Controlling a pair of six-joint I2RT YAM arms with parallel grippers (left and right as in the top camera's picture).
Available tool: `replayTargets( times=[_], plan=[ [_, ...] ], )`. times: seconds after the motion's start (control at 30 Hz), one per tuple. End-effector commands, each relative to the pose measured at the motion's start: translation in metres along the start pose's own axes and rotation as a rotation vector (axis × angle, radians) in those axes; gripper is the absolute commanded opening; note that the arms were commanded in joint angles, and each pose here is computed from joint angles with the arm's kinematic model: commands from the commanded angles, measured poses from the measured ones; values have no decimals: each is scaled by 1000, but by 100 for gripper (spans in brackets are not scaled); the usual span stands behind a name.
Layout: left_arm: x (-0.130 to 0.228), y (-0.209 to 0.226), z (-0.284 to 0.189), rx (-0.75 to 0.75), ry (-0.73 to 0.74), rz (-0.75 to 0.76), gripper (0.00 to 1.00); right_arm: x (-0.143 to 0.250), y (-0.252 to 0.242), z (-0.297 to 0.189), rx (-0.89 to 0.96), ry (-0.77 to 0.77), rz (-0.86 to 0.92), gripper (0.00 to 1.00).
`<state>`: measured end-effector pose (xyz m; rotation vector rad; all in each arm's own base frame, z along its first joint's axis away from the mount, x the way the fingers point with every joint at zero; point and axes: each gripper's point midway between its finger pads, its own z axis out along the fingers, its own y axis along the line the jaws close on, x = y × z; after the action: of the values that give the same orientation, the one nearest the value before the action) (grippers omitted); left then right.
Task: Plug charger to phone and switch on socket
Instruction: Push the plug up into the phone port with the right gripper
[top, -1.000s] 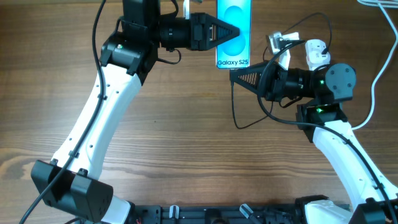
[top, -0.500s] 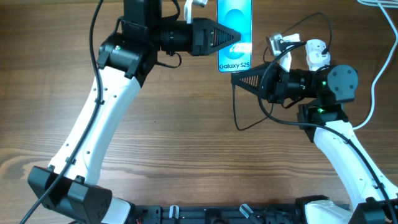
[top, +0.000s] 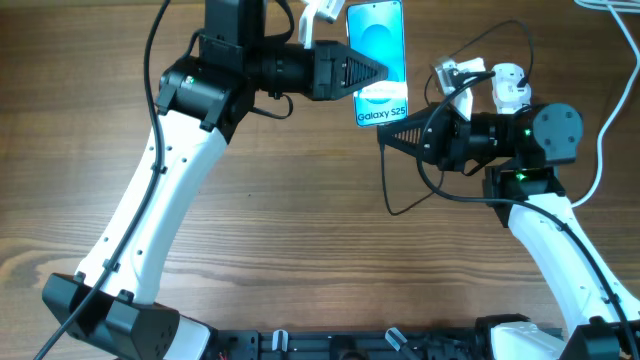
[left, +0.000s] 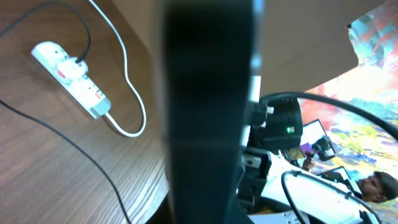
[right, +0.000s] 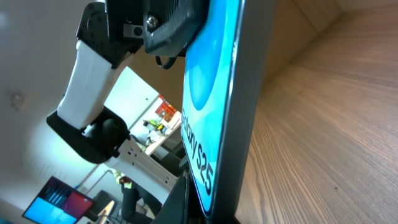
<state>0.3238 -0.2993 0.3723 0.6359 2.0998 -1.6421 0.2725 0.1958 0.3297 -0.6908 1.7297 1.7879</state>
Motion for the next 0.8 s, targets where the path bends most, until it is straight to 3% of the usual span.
replayTargets(
  times=[0.0,0.23,0.77],
  plan=[
    [64,-34,36,206,240,-70,4,-73,14,-8,87,-258,-173,4],
    [26,-24,17,188,128,-79,4,-46,1,-4,77,-129,-110,7],
    [-23,9,-34,112,-54,-52,4,-10,8,4,-14,41,-75,38]
  ],
)
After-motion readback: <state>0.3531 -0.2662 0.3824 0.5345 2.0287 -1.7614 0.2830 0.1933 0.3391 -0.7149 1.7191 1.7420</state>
